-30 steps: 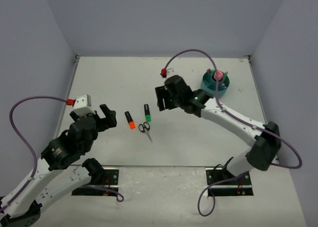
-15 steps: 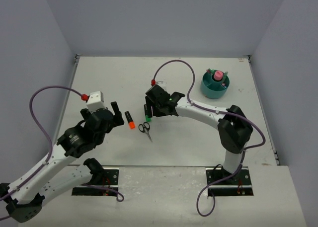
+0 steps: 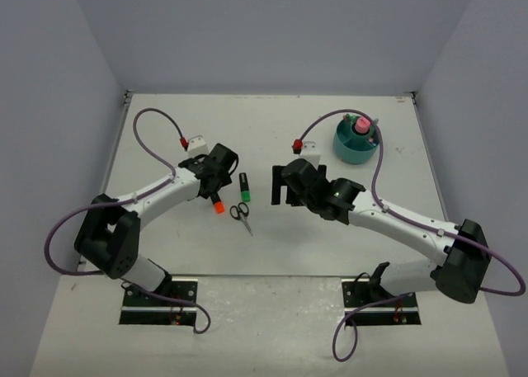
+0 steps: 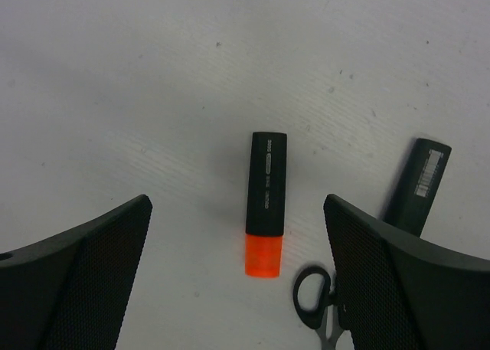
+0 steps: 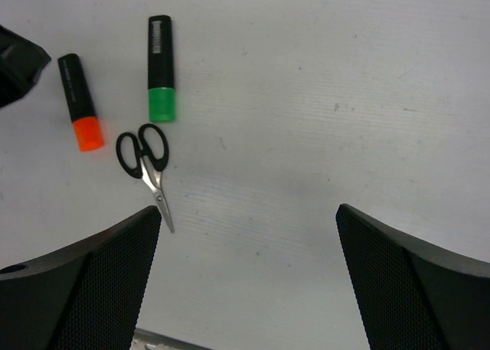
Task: Sort the stationery into containers
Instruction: Pick up the pen from the center of the board.
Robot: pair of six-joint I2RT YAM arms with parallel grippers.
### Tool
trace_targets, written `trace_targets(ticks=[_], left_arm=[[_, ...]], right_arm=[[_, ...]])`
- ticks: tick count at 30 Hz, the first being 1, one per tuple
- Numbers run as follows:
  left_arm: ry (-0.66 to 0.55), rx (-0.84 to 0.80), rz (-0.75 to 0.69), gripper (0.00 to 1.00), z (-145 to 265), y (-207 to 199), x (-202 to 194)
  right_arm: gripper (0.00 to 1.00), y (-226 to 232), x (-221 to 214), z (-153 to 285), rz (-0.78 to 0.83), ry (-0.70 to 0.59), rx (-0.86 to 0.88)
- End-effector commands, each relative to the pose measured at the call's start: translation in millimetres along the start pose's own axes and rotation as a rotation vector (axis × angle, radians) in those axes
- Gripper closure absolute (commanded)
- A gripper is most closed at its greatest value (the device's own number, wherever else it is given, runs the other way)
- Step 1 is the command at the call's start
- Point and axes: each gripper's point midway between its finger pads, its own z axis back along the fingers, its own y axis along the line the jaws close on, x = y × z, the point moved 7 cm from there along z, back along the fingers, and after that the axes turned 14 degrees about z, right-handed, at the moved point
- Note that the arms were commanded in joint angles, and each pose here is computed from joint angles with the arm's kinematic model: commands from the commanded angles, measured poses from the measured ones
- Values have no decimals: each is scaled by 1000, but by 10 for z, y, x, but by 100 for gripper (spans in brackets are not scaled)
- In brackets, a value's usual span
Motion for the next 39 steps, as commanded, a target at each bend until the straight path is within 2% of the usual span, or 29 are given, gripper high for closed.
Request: trace_targets(ticks=[1, 6, 10, 14, 16, 18, 19, 26, 28, 29, 33, 38, 39], left_arm=[[12, -57, 109, 9, -229, -270, 163], [104, -10, 94, 26, -511, -315, -8], [153, -1, 104, 29, -591, -247, -182], [170, 10, 112, 37, -641, -180, -278], [189, 18, 108, 53, -680, -171, -332], [201, 30, 115, 75, -704, -143, -381], [203, 39, 119, 81, -712, -118, -402], [214, 50, 133, 81, -730, -23, -474], [233, 37, 133, 90, -732, -5, -520], [238, 30, 137, 100, -721, -3, -524], [228, -29, 202, 100, -545, 15, -423], [178, -181, 311, 100, -103, 38, -179], [167, -213, 337, 100, -14, 30, -109]], right_arm=[[1, -115, -128, -19, -27, -14, -59], [1, -132, -182, -15, -26, -21, -38], [1, -118, -193, -37, -18, -13, -36], [1, -92, -190, -48, -19, -13, -21], [1, -66, -180, -35, -24, -17, 10], [1, -10, -149, 11, -40, -43, 77], [1, 11, -139, 36, -46, -57, 112], [1, 56, -176, 160, -45, -102, 244], [1, 88, -176, 187, -45, -105, 287], [1, 108, -186, 191, -46, -104, 309], [1, 258, -218, 246, -46, -132, 481], [2, 570, -218, 261, -10, -173, 773], [4, 604, -257, 238, -3, -146, 796]])
